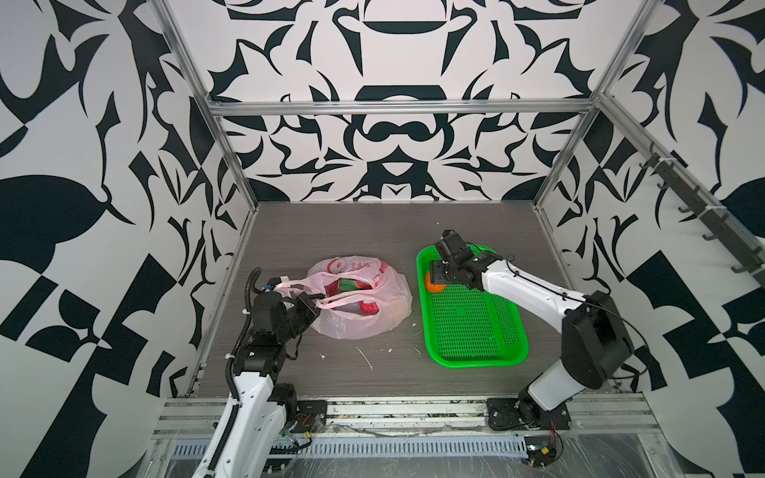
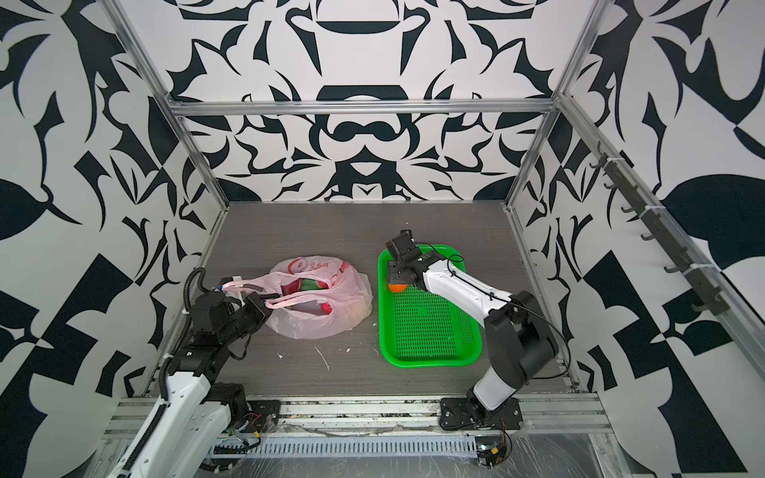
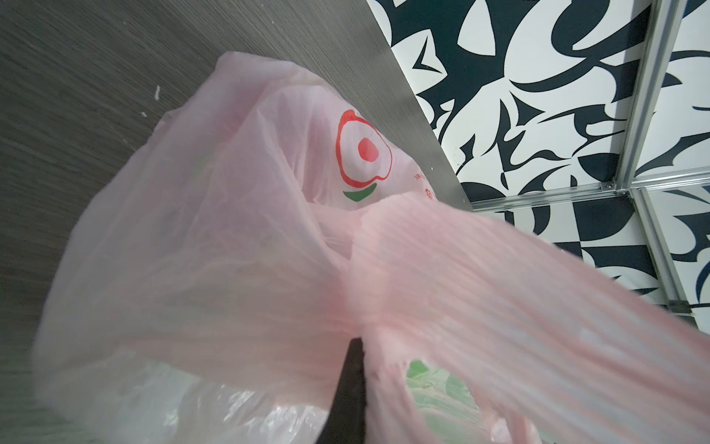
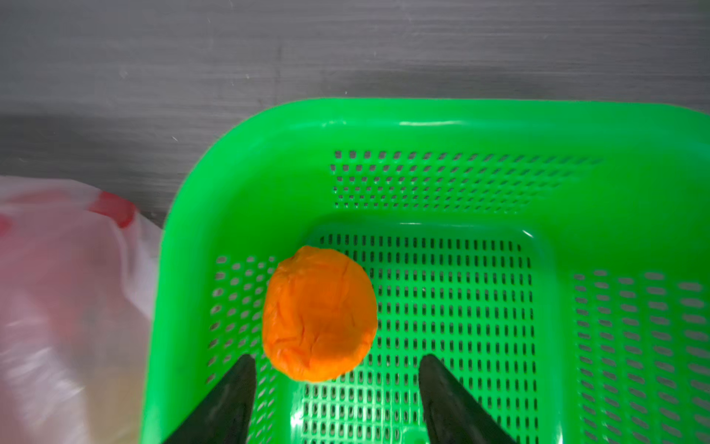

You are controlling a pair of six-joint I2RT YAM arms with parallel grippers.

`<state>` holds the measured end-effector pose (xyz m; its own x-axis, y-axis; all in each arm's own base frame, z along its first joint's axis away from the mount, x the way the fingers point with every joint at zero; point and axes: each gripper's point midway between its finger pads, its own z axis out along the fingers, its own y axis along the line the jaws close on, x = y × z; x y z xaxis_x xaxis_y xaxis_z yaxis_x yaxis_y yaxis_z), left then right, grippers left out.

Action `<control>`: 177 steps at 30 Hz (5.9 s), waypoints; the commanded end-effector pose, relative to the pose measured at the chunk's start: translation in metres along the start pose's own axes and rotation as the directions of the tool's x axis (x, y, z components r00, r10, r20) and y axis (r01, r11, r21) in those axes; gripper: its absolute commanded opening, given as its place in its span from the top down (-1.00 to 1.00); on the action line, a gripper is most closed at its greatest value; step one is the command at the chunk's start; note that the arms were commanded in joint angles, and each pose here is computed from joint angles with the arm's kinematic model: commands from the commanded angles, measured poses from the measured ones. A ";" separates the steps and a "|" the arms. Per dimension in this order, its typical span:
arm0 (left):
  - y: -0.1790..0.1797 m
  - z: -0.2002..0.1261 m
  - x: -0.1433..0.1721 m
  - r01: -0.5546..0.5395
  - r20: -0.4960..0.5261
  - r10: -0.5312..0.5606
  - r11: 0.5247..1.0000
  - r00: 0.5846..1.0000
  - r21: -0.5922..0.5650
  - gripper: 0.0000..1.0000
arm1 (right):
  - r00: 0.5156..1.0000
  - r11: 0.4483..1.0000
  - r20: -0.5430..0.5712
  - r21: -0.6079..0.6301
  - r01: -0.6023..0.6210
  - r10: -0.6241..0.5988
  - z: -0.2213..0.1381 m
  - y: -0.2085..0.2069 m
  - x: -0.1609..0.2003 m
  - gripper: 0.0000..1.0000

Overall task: Untie the knot of the plastic bag and take out the fruit
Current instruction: Place the fruit in the basket, then pick up the fruit from the plastic bag.

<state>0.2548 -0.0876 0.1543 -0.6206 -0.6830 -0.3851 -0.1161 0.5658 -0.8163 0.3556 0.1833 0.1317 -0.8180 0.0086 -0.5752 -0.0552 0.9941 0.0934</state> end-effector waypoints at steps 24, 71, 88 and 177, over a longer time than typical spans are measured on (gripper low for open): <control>0.003 -0.008 0.004 -0.022 0.014 0.022 1.000 1.000 -0.001 1.00 | 0.938 0.893 0.170 -0.292 0.342 -0.303 -0.160 0.192 0.065 0.13; 0.046 -0.030 0.075 0.094 -0.117 -0.091 0.996 0.989 0.014 1.00 | 0.968 0.959 0.023 -0.129 0.251 -0.250 -0.046 0.257 0.105 0.48; 0.055 -0.029 0.084 0.096 -0.146 -0.096 0.995 0.985 -0.005 1.00 | 0.972 0.970 -0.006 -0.061 0.236 -0.236 -0.046 0.233 0.108 0.36; 0.056 -0.012 0.076 0.116 -0.145 -0.116 0.993 0.983 -0.004 1.00 | 0.982 0.983 -0.082 0.050 0.175 -0.171 0.057 0.235 0.090 -0.41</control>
<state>0.1943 -0.1014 0.0942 -0.7006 -0.6715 -0.2415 -0.1693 0.4852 -0.8579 0.3171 0.4332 0.0664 -0.8029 -0.1584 -0.5747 -0.1667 0.9852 -0.0386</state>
